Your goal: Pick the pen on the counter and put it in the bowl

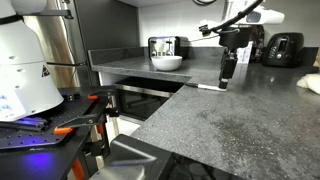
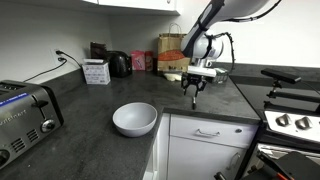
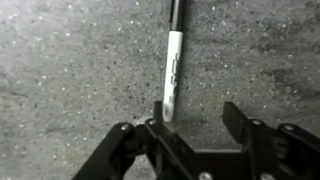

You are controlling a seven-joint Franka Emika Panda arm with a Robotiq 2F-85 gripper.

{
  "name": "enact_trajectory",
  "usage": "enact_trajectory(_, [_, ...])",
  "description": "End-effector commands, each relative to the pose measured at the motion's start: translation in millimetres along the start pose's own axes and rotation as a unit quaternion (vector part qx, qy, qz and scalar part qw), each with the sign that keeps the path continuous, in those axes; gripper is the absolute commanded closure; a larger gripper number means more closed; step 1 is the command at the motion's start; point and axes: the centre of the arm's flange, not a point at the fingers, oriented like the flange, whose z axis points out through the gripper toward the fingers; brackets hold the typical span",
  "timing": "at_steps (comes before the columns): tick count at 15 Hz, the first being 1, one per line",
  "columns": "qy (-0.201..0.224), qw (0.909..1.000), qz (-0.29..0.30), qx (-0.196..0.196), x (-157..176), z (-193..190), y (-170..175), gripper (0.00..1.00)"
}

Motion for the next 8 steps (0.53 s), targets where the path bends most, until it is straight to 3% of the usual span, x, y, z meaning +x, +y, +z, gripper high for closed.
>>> enact_trajectory(1, [-0.013, 0.9999, -0.002, 0.002, -1, -7, 5, 0.25])
enact_trajectory(3, [-0.016, 0.9999, -0.004, 0.000, -3, -7, 7, 0.26])
enact_trajectory(4, [-0.021, 0.9998, -0.005, 0.000, -4, -5, 8, 0.33])
enact_trajectory(5, [-0.027, 0.9996, -0.003, -0.001, -4, -3, 9, 0.52])
enact_trajectory(8, [-0.039, 0.9992, 0.005, -0.006, -5, 3, 14, 0.77])
